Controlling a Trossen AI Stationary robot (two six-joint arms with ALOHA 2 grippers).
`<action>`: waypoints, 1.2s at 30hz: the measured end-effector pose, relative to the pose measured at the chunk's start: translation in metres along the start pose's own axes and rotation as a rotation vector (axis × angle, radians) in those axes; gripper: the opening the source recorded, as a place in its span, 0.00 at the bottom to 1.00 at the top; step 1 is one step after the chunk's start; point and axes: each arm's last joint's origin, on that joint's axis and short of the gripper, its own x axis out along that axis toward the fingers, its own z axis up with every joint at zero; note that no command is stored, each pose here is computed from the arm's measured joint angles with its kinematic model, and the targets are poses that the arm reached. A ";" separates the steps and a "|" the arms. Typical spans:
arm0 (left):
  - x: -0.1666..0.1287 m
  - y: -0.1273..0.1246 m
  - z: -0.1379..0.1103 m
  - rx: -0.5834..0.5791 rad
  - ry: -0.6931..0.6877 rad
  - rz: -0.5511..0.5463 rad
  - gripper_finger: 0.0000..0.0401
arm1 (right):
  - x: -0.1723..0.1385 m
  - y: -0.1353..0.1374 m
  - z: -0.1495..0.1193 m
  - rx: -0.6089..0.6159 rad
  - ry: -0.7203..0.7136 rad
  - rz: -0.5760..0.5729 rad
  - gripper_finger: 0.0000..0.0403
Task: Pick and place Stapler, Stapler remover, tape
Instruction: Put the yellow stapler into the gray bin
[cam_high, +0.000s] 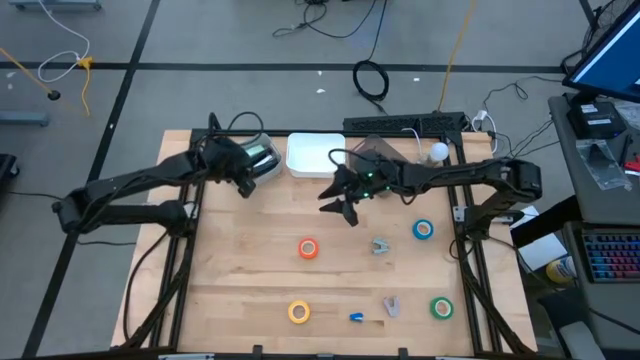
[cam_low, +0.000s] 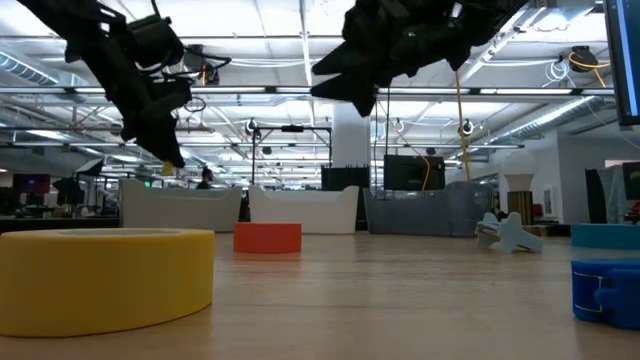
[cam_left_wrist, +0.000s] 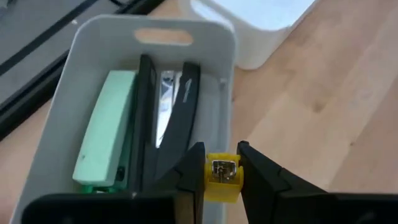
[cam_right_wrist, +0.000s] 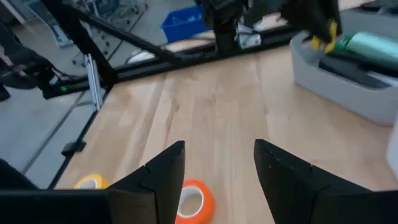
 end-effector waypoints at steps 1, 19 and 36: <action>0.003 0.002 0.000 -0.005 0.013 0.004 0.18 | -0.006 0.000 -0.002 0.001 -0.011 -0.004 0.46; 0.020 0.022 0.015 -0.105 0.254 0.044 0.19 | -0.120 0.006 -0.062 0.038 -0.347 -0.066 0.46; 0.050 0.032 0.053 0.043 0.708 0.071 0.18 | -0.139 0.008 -0.093 0.060 -0.437 -0.065 0.46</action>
